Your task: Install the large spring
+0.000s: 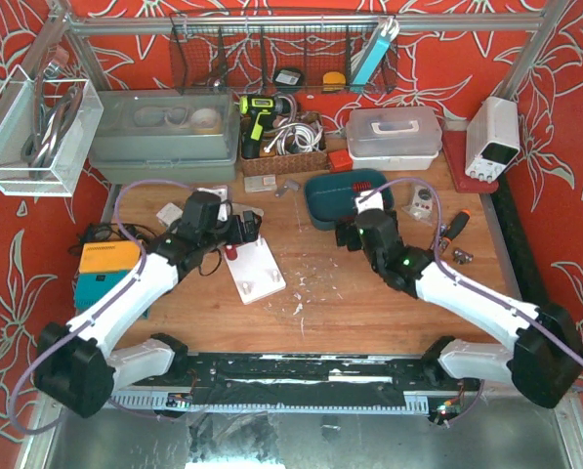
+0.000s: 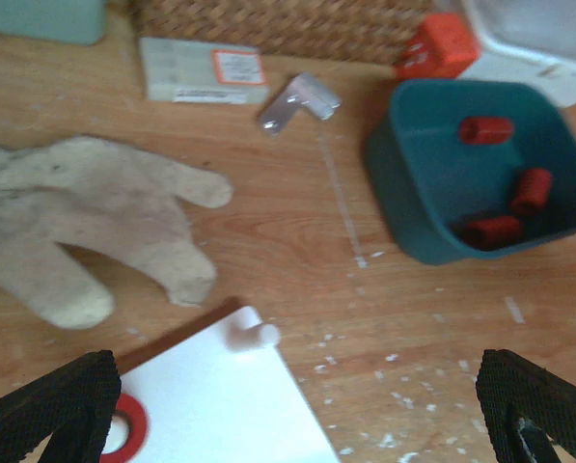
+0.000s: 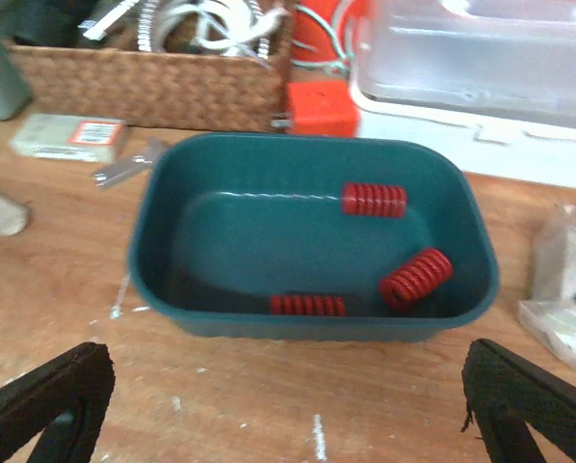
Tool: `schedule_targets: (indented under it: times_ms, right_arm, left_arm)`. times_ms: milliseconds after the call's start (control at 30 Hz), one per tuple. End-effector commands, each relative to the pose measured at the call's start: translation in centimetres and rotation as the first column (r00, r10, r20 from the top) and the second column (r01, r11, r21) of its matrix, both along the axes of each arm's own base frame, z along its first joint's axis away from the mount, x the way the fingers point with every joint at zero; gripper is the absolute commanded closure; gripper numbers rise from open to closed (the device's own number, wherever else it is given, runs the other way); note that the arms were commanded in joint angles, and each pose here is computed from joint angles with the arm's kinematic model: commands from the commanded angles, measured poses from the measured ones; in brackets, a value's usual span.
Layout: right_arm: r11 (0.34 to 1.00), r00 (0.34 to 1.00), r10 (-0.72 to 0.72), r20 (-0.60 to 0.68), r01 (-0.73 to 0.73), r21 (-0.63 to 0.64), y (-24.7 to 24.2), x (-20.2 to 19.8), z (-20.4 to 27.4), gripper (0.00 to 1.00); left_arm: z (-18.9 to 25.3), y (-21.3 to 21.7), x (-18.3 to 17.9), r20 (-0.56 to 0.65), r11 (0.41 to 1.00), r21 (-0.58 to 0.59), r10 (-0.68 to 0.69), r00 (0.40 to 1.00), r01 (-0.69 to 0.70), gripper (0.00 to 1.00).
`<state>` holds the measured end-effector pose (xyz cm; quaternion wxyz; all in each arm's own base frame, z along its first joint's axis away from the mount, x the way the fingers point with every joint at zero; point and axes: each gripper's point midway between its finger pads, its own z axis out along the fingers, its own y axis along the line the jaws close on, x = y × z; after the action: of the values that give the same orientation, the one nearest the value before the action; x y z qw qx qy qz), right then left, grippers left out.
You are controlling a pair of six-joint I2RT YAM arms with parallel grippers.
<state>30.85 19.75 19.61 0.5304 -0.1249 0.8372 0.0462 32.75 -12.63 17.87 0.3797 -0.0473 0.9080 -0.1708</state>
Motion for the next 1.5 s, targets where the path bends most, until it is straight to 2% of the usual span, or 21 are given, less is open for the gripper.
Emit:
schedule_targets:
  times_ms: [0,67,133,267,400,733,867,1100,1467]
  right_arm:
    - [0.995,0.984,-0.098,-0.147,0.101,0.017,-1.9,1.8,-2.3,0.02]
    - [0.995,0.980,-0.099,-0.175,0.101,0.005,-2.0,3.1,-2.8,0.06]
    - [0.989,0.967,-0.142,-0.210,0.149,0.018,-2.5,4.7,-3.3,0.14]
    - [0.956,0.941,-0.219,-0.259,0.260,0.136,-2.9,7.8,-4.1,0.34]
    - [0.911,0.903,-0.329,-0.278,0.381,0.160,-3.4,11.1,-5.0,0.42]
    - [0.716,0.753,-0.488,-0.442,0.635,0.291,-5.4,16.7,-8.9,0.48]
    - [0.645,0.719,-0.518,-0.464,0.684,0.340,-5.9,18.3,-10.2,0.50]
    - [0.592,0.695,-0.518,-0.498,0.712,0.378,-5.5,20.6,-12.2,0.50]
    - [0.567,0.682,-0.509,-0.525,0.725,0.391,-4.9,22.5,-14.6,0.49]
  left_arm:
    - [3.0,-3.2,-0.6,0.173,0.972,-0.209,-0.067,0.983,0.103,0.00]
    - [3.5,-3.9,-1.2,0.227,0.965,-0.227,-0.076,0.971,0.129,0.00]
    - [3.5,-4.4,-1.5,0.262,0.967,-0.213,-0.082,0.962,0.140,0.00]
    - [4.3,-4.4,-2.6,0.348,0.968,-0.197,-0.080,0.934,0.156,0.00]
    - [3.6,-3.9,-3.4,0.395,0.965,-0.210,-0.063,0.916,0.156,0.00]
    - [2.2,-3.5,-4.2,0.426,0.967,-0.186,-0.079,0.901,0.173,0.00]
    - [2.6,-3.3,-4.6,0.446,0.965,-0.198,-0.069,0.892,0.174,0.00]
    - [3.1,-3.3,-4.9,0.460,0.965,-0.194,-0.069,0.885,0.176,0.00]
    - [3.3,-3.6,-5.0,0.462,0.964,-0.192,-0.078,0.883,0.185,0.00]
